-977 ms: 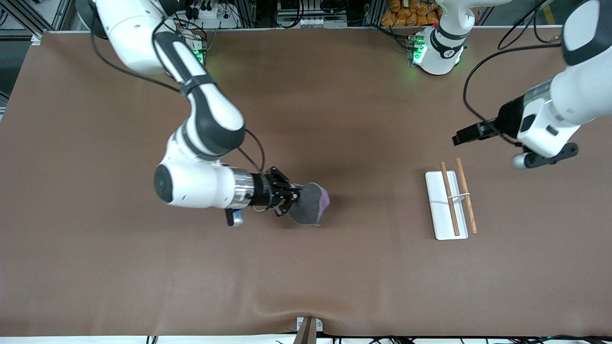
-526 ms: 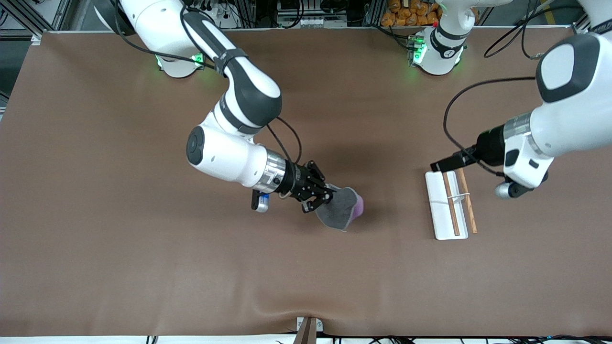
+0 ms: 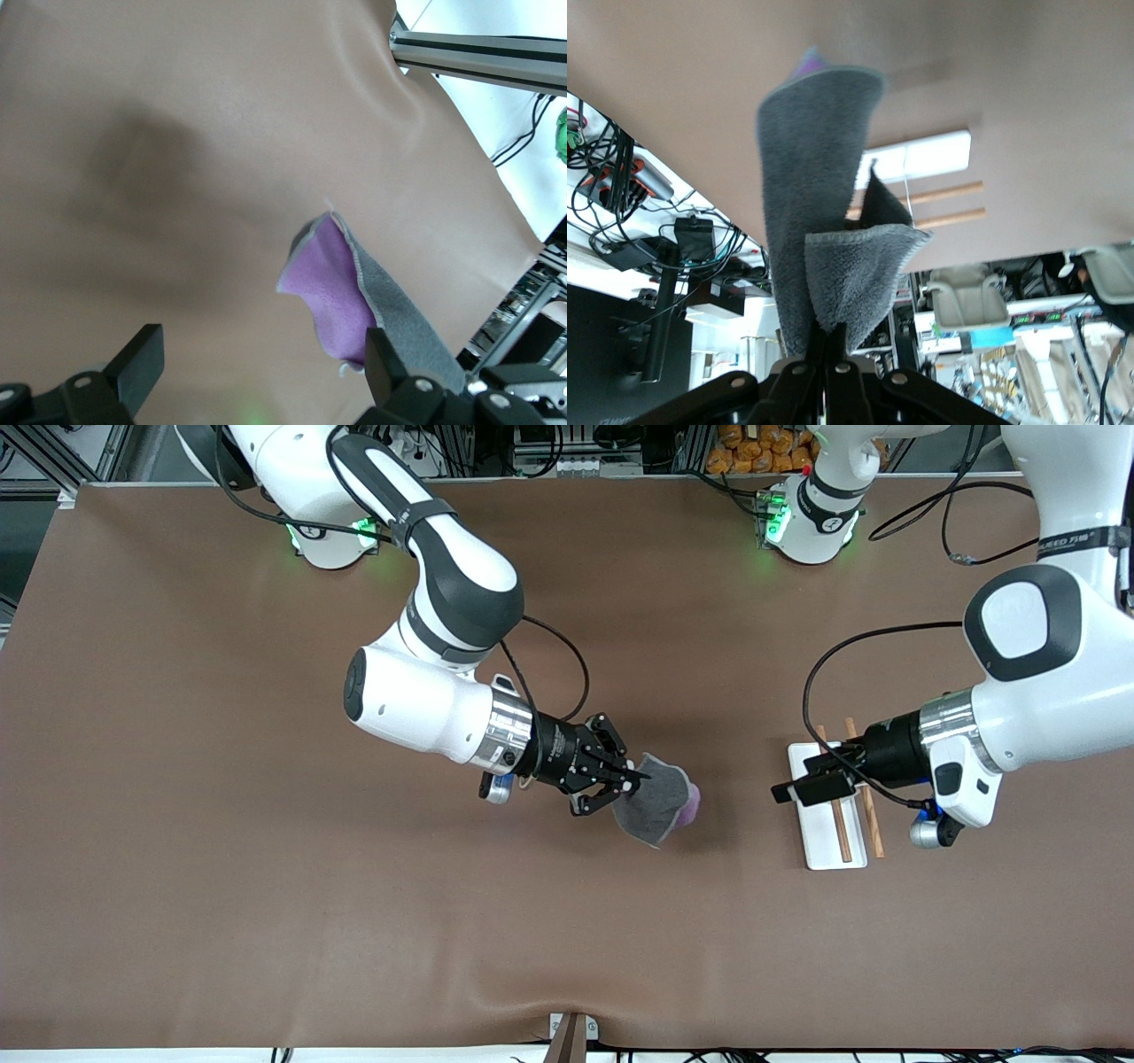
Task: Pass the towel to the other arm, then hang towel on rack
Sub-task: 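Grasp the towel's hanging edge with the left gripper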
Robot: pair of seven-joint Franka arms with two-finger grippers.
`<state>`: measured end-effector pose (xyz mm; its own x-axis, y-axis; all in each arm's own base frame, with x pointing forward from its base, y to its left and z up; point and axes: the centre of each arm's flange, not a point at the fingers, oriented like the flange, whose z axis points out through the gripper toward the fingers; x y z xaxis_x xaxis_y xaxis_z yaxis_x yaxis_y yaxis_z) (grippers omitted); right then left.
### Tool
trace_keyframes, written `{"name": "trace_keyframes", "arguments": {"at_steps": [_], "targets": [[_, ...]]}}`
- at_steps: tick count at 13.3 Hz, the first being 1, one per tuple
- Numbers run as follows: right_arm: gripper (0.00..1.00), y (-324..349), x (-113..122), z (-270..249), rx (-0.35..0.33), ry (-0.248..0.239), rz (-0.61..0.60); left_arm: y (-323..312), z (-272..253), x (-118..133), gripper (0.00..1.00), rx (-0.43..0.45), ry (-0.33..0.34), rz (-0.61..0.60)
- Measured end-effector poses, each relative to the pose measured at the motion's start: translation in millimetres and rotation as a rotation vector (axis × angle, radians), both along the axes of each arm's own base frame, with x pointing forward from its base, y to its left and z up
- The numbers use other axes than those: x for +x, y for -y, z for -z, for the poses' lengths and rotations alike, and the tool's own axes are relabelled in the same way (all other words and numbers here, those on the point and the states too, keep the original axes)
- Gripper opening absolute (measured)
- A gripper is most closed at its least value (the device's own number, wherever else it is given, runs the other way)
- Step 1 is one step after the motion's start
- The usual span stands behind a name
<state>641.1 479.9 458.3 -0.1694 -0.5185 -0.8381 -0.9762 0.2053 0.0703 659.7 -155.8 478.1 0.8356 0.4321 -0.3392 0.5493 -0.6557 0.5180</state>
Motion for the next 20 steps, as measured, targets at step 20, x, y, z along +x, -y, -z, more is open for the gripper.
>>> {"name": "trace_keyframes", "arguments": {"at_steps": [20], "targets": [[0.01,3,3,-3,0.002,-0.016,0.036,65,121,26,0.88,-0.221,0.001,-0.003]]}}
